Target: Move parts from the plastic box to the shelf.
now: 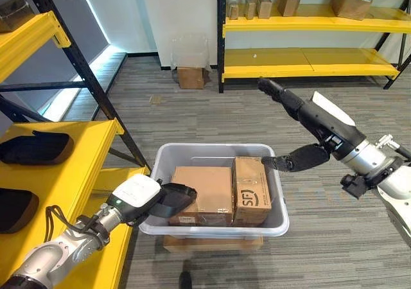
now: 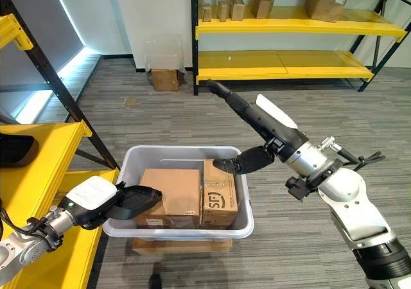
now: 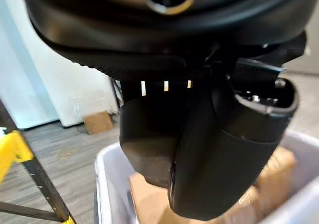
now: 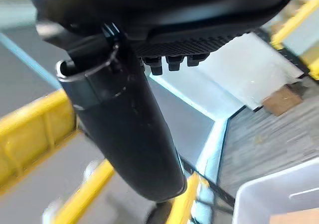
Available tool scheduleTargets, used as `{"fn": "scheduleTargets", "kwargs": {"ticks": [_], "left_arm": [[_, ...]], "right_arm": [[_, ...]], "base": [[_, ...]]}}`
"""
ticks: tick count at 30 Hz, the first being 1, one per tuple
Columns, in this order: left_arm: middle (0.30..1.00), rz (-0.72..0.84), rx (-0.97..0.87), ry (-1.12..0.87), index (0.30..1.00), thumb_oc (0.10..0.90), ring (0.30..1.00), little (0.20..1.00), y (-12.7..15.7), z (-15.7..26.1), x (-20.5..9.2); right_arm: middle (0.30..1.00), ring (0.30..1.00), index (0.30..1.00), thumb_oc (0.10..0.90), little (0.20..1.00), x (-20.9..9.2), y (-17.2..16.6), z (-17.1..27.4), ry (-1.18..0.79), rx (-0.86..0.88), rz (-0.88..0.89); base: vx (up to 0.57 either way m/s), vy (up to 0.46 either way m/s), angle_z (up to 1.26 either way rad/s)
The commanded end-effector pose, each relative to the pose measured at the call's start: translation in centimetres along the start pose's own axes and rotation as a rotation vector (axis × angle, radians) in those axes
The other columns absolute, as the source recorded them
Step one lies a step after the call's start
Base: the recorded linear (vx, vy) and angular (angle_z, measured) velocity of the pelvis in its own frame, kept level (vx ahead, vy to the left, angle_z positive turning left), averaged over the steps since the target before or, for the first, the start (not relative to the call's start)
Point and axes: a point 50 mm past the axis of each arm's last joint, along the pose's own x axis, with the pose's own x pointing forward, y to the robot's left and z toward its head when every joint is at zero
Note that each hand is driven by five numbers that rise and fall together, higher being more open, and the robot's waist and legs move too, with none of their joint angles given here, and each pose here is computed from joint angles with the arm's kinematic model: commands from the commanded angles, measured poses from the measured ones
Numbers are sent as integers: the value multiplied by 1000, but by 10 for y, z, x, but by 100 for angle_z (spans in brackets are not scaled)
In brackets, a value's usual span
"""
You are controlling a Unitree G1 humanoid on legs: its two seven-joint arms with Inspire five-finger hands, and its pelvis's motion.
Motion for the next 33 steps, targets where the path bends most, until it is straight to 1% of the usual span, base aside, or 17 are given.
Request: {"fn": "scheduleTargets", "kwargs": {"ticks": [1, 2, 3, 7, 15, 20, 25, 30, 33], "left_arm": [[300, 401, 17, 47, 300, 400, 300, 300, 75, -20, 7], [300, 447, -62, 79, 300, 400, 300, 300, 73, -21, 2], [300, 445, -63, 79, 300, 400, 300, 300, 73, -20, 2], [300, 538, -161, 100, 300, 400, 300, 300, 75, -15, -5], [300, 673, -236, 124, 300, 400, 300, 300, 84, -8, -21], [300, 695, -243, 138, 300, 400, 300, 300, 84, -6, -27], [300, 713, -234, 145, 300, 400, 300, 300, 87, -7, -29], [300, 755, -198, 166, 300, 400, 300, 300, 93, -7, -37], [300, 786, -205, 183, 300, 400, 300, 300, 94, -8, -40]], "right_arm": [[1000, 1000, 1000, 900, 1000, 15, -20, 30, -196, -43, -89], [1000, 1000, 1000, 900, 1000, 7, -17, 19, -152, -8, -132], [1000, 1000, 1000, 900, 1000, 7, -17, 18, -152, -8, -131], [1000, 1000, 1000, 900, 1000, -1, -6, -1, -85, 51, -197], [1000, 1000, 1000, 900, 1000, -6, 9, -19, -31, 136, -264], [1000, 1000, 1000, 900, 1000, -7, 13, -26, -3, 149, -281], [1000, 1000, 1000, 900, 1000, 3, 22, -29, -8, 173, -268], [1000, 1000, 1000, 900, 1000, 36, 32, -13, -116, 177, -194], [1000, 1000, 1000, 900, 1000, 44, 31, -9, -143, 175, -182]], "base": [[1, -43, -9], [1, -26, -8], [-3, -30, -6], [-5, -28, 0], [-35, -65, 3], [-73, -83, 22], [-120, -118, 25], [-254, -152, 13], [-206, -70, 23]]}}
